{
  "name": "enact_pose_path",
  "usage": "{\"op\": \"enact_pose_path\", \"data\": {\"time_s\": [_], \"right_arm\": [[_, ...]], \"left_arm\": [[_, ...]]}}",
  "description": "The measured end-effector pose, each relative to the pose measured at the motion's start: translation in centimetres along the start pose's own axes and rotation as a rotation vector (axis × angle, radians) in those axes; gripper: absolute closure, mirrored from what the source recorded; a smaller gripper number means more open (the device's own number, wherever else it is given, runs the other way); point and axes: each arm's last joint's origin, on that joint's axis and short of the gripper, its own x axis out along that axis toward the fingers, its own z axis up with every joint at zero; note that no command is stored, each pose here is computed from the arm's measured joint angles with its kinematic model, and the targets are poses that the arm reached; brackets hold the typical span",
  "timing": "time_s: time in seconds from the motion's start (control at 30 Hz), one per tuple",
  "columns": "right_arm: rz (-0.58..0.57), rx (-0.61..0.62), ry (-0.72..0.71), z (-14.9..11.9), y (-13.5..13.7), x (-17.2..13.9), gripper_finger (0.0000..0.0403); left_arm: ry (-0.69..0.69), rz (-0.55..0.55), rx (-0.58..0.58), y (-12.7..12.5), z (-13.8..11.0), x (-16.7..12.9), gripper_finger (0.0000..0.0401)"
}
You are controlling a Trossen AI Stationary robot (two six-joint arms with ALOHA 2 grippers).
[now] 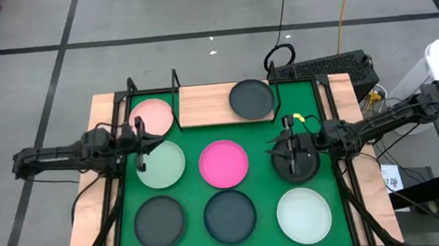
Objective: Place and stack plates onto a shelf
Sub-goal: Stack the light green plate on top of the dark blue plate on the shelf
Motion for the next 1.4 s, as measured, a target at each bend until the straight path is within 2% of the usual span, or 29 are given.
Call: {"op": "enact_pose_path", "data": {"time_s": [0.13,0.27,0.4,0.57,0.7,0.83,1.13,1.23,1.4], "right_arm": [[-0.001,0.001,-0.01,0.1,0.0,0.0,0.0302],[0.0,0.004,-0.008,0.1,0.0,0.0,0.0302],[0.004,0.006,0.004,0.0,0.0,0.0,0.0302],[0.008,0.004,0.021,-0.2,0.1,0.0,0.0302],[0.008,0.004,0.022,-0.2,0.1,0.0,0.0302],[0.009,0.004,0.026,-0.2,0.1,0.0,0.0302],[0.008,0.003,0.035,-0.3,0.1,0.0,0.0302],[0.008,0.003,0.035,-0.3,0.1,0.0,0.0302],[0.005,0.003,0.036,-0.3,0.1,0.0,0.0302]], "left_arm": [[0.238,0.139,0.017,0.0,1.6,1.2,0.0384],[0.459,0.23,-0.039,0.1,0.8,2.9,0.0384],[0.652,0.219,-0.126,-0.2,-1.5,4.8,0.0385],[0.81,0.211,-0.204,-1.1,-3.7,6.0,0.0385],[0.883,0.214,-0.247,-1.9,-4.6,6.1,0.0385],[0.9,0.196,-0.277,-2.9,-4.9,6.0,0.0385],[0.982,0.157,-0.267,-5.2,-6.3,6.0,0.0385],[1.021,0.192,-0.227,-5.9,-5.7,6.2,0.0385],[1.083,0.266,-0.091,-7.6,-3.6,7.5,0.0396]]}}
